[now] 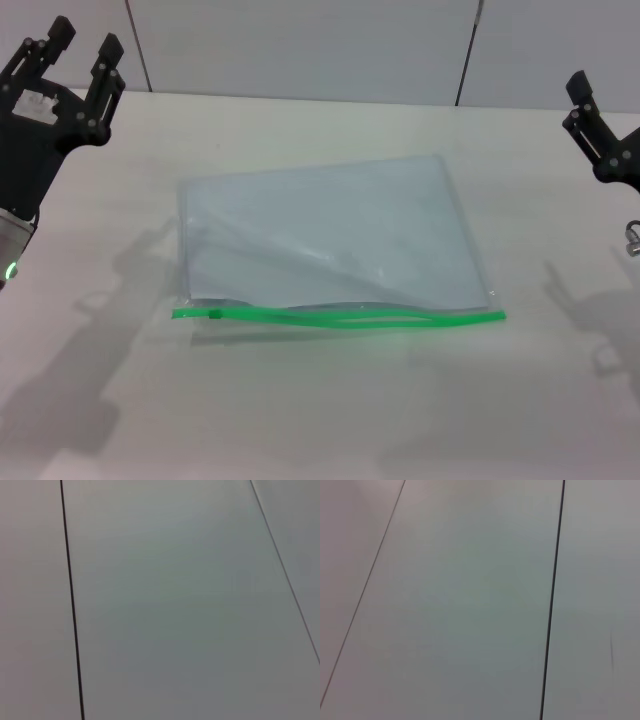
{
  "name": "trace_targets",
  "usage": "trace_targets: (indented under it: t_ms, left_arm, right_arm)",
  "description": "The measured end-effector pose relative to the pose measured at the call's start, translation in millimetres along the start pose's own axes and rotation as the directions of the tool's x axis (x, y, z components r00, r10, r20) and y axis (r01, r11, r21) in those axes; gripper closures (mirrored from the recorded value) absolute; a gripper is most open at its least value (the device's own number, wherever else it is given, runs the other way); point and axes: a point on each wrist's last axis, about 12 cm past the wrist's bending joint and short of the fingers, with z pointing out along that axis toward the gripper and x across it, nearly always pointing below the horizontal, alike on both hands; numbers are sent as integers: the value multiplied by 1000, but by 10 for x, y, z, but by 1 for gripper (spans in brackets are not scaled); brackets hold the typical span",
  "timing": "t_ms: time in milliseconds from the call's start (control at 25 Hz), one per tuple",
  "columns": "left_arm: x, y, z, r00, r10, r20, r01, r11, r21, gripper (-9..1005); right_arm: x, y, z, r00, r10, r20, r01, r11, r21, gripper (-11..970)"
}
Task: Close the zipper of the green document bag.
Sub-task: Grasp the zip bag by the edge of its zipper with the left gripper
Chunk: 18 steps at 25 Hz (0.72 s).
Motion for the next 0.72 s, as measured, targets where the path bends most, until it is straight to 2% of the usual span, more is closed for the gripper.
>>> trace_targets:
  t_ms: [440, 720]
  left_arm:
    - [5, -14, -2, 1000, 0, -4, 0, 1000, 13, 471]
    - [72, -200, -147, 997, 28, -70, -12, 977, 215, 453]
  right_arm:
    - [0, -1, 0, 1000, -1, 0, 1, 1000, 0, 78]
    - [1, -5, -4, 1000, -2, -1, 2, 1000, 1, 78]
